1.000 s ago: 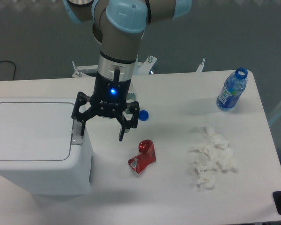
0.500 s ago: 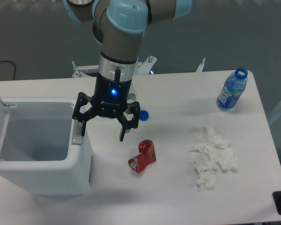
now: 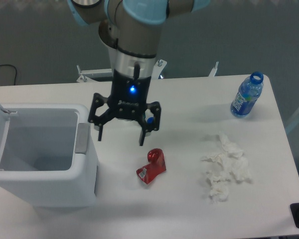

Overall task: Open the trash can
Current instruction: 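Lift the gripper away as the lid swings open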

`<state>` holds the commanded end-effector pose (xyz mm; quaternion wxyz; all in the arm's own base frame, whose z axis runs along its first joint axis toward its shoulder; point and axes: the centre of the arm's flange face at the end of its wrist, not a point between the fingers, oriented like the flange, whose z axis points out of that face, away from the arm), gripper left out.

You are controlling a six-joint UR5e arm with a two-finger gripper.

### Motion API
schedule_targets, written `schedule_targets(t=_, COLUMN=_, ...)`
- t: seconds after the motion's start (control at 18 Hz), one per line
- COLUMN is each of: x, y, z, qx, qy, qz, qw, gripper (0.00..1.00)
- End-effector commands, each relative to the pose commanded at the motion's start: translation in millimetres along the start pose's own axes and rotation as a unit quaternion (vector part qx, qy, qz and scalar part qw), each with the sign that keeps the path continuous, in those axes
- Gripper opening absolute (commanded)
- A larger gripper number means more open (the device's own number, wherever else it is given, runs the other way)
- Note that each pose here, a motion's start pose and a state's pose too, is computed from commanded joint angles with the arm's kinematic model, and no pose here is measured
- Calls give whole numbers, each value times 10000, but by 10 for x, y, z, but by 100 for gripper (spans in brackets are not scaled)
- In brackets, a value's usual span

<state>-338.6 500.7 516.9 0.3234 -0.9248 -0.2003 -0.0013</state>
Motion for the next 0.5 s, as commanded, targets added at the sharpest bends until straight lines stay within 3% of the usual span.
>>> schedule_targets(t=0.17, x=-111, y=39, z=13, qx=-233, qy=-452, qz=933, qw=9943, gripper=100)
schedule_targets(t=0.33, x=-298, y=148, z=85, qx=-870, qy=-1172, qz=1954, qw=9698, gripper=100)
schedule_targets(t=0.39, x=-330, y=183, z=117, qx=-1026, qy=-1272, qz=2194, qw=9619, gripper=100)
schedule_targets(t=0.5, x=-360, y=219, z=183, qx=-1129, qy=-1276, qz=2275, qw=9587, gripper=100)
